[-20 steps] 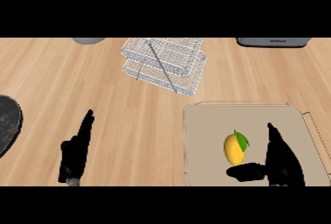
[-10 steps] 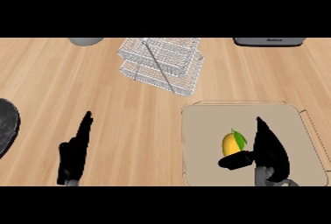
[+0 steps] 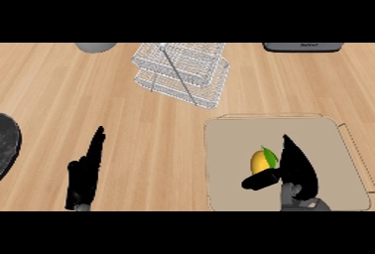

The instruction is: Pick the lemon from the tray and place it in the tiered basket

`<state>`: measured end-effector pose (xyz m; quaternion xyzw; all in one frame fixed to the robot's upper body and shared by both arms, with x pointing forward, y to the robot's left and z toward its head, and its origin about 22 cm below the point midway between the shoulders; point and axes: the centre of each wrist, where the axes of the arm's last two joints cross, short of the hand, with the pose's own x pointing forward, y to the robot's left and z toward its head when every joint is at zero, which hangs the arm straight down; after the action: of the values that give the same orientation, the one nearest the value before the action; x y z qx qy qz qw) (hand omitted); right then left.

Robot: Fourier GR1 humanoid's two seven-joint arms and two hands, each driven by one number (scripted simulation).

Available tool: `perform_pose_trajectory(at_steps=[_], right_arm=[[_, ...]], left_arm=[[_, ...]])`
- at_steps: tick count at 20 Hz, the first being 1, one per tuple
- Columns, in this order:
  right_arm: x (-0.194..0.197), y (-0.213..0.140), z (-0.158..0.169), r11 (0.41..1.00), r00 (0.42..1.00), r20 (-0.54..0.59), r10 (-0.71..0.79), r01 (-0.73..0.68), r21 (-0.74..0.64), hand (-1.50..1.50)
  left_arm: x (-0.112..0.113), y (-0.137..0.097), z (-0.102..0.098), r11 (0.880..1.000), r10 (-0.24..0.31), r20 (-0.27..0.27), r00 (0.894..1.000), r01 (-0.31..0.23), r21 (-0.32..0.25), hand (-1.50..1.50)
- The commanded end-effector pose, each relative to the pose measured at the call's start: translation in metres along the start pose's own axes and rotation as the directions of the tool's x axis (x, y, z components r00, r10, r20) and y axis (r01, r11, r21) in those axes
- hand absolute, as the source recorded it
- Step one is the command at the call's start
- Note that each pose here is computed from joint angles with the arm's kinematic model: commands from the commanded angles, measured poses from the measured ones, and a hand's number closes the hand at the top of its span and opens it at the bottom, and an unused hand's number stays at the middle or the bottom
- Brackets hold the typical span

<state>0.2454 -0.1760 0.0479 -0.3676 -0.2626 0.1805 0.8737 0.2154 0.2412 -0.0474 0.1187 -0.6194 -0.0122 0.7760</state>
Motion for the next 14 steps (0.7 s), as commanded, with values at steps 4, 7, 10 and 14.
perform_pose_trajectory(at_steps=[4, 7, 10, 14], right_arm=[[0.016, 0.006, -0.011, 0.999, 0.978, -0.205, 0.038, -0.034, 0.025, 1.5], [0.0, 0.012, -0.006, 1.0, 0.986, -0.168, 0.015, -0.015, -0.002, 1.5], [-0.013, 0.028, -0.005, 1.0, 0.993, -0.118, 0.03, -0.03, 0.005, 1.5], [-0.002, 0.035, -0.011, 0.987, 0.988, -0.064, 0.143, -0.147, -0.066, 1.5]], left_arm=[[-0.004, 0.003, -0.008, 1.0, -0.002, -0.044, 0.999, 0.001, -0.007, 0.0], [-0.006, 0.003, 0.001, 1.0, 0.014, -0.036, 0.999, -0.014, -0.009, 0.0], [-0.013, 0.006, 0.015, 1.0, -0.01, -0.041, 0.999, 0.009, -0.018, 0.0], [-0.02, -0.004, -0.003, 1.0, -0.01, -0.038, 0.999, 0.01, 0.003, 0.0]])
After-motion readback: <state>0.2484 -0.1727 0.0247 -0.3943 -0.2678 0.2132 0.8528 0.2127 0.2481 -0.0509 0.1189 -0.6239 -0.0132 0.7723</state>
